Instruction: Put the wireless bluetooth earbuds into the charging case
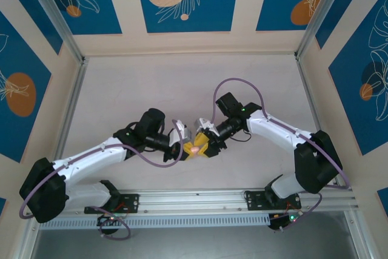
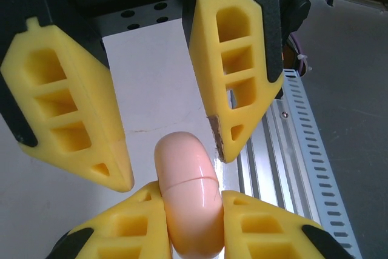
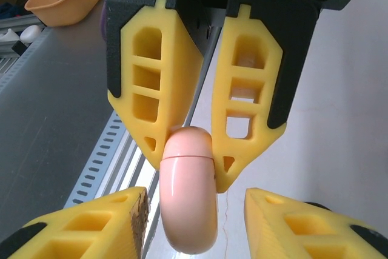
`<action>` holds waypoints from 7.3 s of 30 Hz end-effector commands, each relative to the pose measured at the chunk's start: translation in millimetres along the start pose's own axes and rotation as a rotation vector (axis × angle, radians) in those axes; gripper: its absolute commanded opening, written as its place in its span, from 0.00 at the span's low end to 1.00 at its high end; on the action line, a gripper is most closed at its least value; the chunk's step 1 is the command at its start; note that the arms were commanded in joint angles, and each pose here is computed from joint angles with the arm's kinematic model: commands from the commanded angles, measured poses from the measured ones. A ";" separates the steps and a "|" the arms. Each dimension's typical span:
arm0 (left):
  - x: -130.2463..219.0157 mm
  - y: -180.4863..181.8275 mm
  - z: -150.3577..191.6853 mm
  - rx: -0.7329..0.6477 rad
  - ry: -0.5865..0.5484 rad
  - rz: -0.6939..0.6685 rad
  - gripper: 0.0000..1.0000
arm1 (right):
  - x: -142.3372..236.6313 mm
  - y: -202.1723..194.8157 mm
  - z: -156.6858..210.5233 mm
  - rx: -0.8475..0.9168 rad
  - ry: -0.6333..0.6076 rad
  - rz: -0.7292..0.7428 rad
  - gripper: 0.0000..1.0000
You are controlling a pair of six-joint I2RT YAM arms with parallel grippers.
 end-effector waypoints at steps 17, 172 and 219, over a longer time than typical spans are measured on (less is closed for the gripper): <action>6.2 5.0 -14.7 -0.075 -0.036 -0.080 0.55 | 13.2 9.3 -10.3 0.066 -0.071 0.030 0.23; 13.6 14.5 -10.7 -0.027 0.185 -0.129 0.12 | 5.4 7.6 0.4 0.049 -0.033 0.226 0.42; 4.7 12.3 -40.9 -0.246 -0.382 -0.147 0.44 | 66.8 31.2 5.5 0.188 -0.523 0.183 0.23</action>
Point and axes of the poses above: each hand's point on the last joint's axis, 136 mm out from that joint toward the fingers, its own x axis back along the fingers, its own y axis along the line the jaws close on, z = x × y, the point moved 7 cm from there along x, back along the fingers, and after that the axes turned 13 degrees about -x, right-handed, at the moved point
